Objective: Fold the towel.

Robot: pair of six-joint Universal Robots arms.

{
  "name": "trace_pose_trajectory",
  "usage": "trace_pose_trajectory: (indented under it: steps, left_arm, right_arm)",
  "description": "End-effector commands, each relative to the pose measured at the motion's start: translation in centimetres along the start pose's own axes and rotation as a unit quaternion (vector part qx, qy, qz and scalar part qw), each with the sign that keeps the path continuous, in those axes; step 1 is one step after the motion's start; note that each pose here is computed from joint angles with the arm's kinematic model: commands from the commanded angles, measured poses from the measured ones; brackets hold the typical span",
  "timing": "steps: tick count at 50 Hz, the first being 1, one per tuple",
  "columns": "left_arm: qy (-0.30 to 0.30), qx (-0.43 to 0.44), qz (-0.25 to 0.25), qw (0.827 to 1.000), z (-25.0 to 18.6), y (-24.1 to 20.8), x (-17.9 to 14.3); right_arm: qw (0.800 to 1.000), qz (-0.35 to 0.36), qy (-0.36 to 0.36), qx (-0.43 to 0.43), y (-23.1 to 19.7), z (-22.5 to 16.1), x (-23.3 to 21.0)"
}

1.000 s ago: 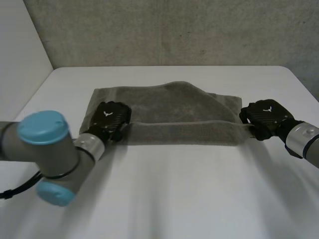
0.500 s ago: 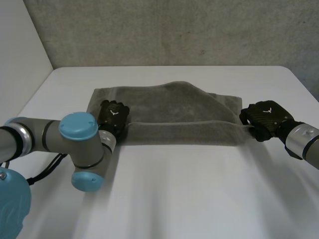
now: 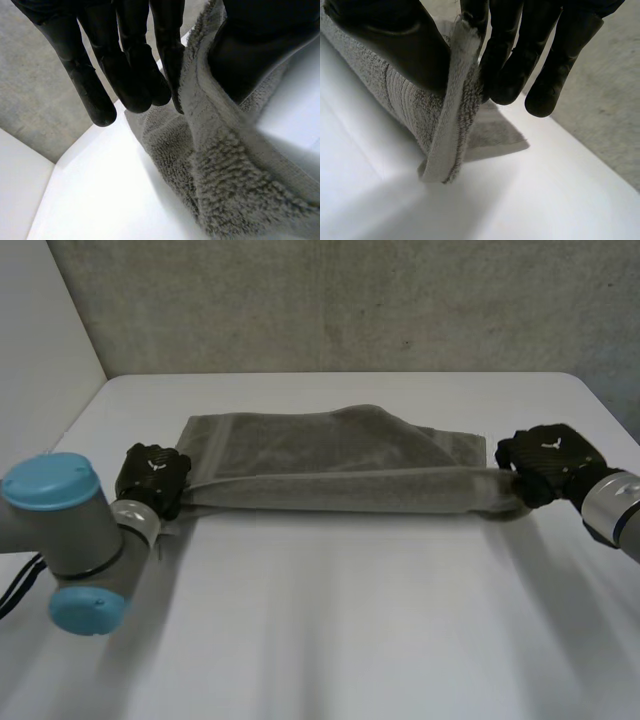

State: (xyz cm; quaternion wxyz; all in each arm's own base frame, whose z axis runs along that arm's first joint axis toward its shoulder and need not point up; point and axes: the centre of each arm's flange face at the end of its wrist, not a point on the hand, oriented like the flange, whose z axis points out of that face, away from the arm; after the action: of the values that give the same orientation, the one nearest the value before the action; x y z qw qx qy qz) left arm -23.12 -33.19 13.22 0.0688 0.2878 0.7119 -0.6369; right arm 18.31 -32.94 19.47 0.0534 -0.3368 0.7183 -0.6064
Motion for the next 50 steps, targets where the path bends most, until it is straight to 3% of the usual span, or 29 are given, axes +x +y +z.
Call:
trace_pose_trajectory:
  steps: [1, 11, 22, 29, 37, 44, 46, 50]
  left_arm:
    - [0.026, 0.038, -0.005, 0.999, -2.3, -2.7, -1.8]
    - [0.030, 0.175, -0.004, 0.984, -8.4, -12.9, -5.7]
    - [0.028, 0.216, -0.053, 0.975, -10.3, -17.3, -8.6]
    - [0.052, 0.135, -0.081, 0.986, -4.6, -13.6, -8.0]
    - [0.075, 0.097, -0.088, 0.989, 2.0, -10.6, -6.2]
    - [0.054, 0.154, -0.079, 0.983, 6.4, -12.4, -7.1]
    - [0.041, 0.217, -0.067, 0.973, 6.9, -15.9, -7.6]
    - [0.022, 0.280, -0.063, 0.958, 6.2, -19.7, -8.4]
  right_arm:
    - [0.999, 0.014, 0.029, 0.041, -4.4, -2.4, 1.4]
    - [0.993, 0.026, 0.044, 0.106, -12.6, -7.8, 2.3]
    - [0.991, 0.007, 0.060, 0.123, -17.0, -9.8, 3.7]
    - [0.998, -0.017, 0.028, 0.048, -13.6, -3.9, 2.9]
    - [0.995, -0.086, 0.054, -0.013, -10.4, 2.9, 1.0]
    - [0.984, -0.107, 0.132, 0.050, -11.8, 7.3, 2.8]
    - [0.970, -0.113, 0.182, 0.112, -14.5, 7.7, 4.2]
    - [0.950, -0.121, 0.218, 0.186, -18.2, 6.8, 4.6]
